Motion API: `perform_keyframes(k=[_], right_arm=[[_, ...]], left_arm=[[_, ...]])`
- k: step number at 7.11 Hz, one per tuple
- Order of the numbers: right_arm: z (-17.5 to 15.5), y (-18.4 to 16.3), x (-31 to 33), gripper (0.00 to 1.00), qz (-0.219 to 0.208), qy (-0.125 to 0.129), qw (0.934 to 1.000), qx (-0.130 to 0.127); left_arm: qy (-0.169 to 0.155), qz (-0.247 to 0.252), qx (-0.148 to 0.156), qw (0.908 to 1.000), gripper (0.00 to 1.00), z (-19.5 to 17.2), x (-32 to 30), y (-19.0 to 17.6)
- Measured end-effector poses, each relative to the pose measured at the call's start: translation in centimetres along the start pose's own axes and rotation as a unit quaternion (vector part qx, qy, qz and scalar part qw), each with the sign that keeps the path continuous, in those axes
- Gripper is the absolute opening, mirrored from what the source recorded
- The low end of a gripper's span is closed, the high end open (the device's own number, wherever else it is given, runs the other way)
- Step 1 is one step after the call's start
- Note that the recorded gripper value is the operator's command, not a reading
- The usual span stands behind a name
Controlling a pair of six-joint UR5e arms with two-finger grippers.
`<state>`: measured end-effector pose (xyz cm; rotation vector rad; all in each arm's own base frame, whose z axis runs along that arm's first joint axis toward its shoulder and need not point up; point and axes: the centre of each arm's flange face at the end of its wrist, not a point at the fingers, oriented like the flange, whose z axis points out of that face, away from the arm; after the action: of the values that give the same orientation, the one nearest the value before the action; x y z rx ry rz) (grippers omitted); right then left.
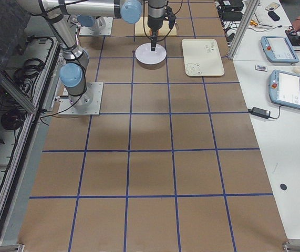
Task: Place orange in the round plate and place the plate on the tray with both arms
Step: 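Carry the orange with the left gripper over the white plate and lower it, then open the left gripper to release the orange and lift away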
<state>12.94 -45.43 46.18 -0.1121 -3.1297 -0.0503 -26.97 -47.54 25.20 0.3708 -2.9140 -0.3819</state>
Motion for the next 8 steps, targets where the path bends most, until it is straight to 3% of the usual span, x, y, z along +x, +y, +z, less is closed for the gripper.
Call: perform_keyframes(k=[1,2,3,6,8], right_arm=[[0.0,0.0,0.0,1.00,-0.001,0.000,1.0000,0.000],[0.0,-0.1,0.0,1.00,-0.003,-0.001,1.0000,0.001],[0.0,-0.1,0.0,1.00,-0.004,-0.003,1.0000,0.003],[0.3,-0.8,0.3,1.00,-0.003,-0.001,1.0000,0.004],[1.4,-1.8,1.0,1.00,0.006,0.001,1.0000,-0.006]], left_arm=[[0.011,0.001,-0.007,0.9999,0.48,1.5,1.9,0.9],[0.015,0.002,-0.014,0.9998,0.90,2.7,2.7,1.0],[0.016,0.003,-0.016,0.9997,1.00,3.8,3.1,0.7],[0.024,0.014,0.000,0.9996,1.00,3.7,3.7,-0.1],[0.033,0.020,0.043,0.9983,1.00,-2.4,4.6,-0.9]])
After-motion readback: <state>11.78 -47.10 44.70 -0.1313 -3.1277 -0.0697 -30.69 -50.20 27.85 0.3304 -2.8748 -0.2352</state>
